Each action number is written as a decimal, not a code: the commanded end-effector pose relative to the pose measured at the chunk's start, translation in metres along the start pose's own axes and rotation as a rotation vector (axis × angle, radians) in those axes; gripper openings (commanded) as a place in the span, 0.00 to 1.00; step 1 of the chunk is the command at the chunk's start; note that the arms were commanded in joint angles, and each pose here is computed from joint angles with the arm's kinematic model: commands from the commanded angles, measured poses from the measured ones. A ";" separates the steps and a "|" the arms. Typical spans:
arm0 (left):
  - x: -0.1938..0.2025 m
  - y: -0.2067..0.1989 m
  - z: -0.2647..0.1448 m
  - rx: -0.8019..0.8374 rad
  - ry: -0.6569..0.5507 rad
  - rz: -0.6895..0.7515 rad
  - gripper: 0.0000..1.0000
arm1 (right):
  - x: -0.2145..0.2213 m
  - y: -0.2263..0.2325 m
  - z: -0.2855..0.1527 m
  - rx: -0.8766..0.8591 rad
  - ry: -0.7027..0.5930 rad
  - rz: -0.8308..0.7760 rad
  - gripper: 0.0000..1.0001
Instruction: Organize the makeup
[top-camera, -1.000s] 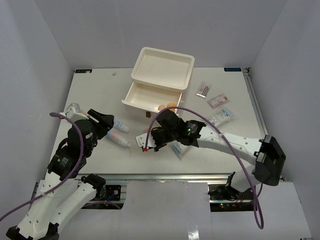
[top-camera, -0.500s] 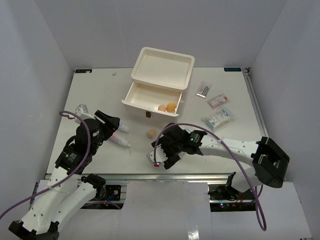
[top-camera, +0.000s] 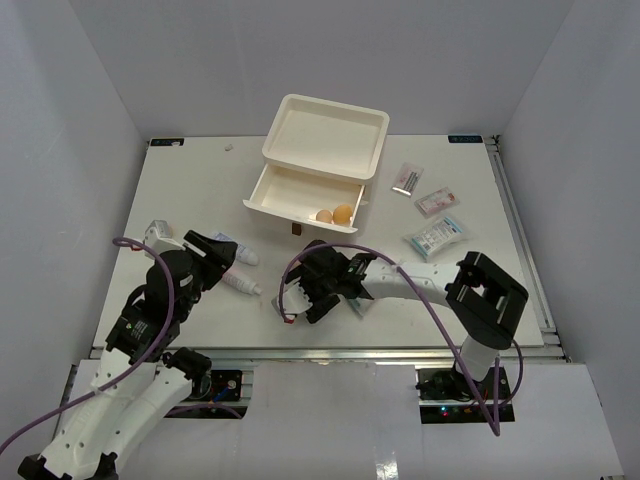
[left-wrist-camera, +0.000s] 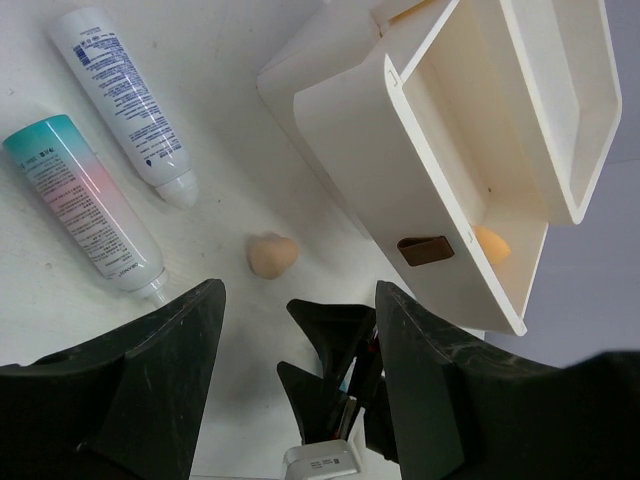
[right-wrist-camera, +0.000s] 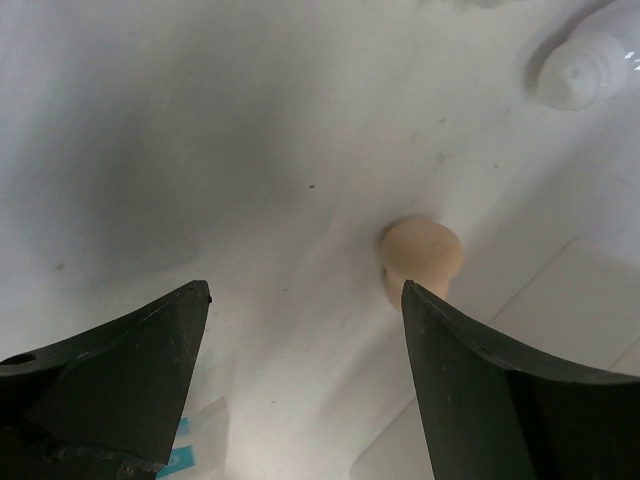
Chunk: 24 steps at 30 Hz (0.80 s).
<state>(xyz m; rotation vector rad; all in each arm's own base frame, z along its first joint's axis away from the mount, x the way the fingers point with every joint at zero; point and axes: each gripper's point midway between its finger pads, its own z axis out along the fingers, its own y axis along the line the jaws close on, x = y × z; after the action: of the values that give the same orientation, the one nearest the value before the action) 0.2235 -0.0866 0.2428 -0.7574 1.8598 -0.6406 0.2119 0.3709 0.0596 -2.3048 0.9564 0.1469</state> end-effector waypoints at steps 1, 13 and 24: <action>0.001 0.001 -0.001 -0.007 0.006 -0.011 0.72 | 0.003 -0.039 0.007 0.093 0.024 -0.030 0.83; -0.005 0.001 -0.011 0.006 -0.010 -0.033 0.72 | 0.042 -0.066 0.044 0.104 0.115 -0.020 0.72; -0.004 0.002 -0.008 -0.009 -0.006 -0.031 0.72 | 0.046 -0.042 0.051 -0.006 0.092 -0.004 0.40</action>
<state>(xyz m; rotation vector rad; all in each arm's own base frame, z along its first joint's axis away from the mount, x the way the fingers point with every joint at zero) 0.2149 -0.0824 0.2428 -0.7830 1.8538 -0.6541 0.2943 0.4075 0.0385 -2.2604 0.9693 -0.0345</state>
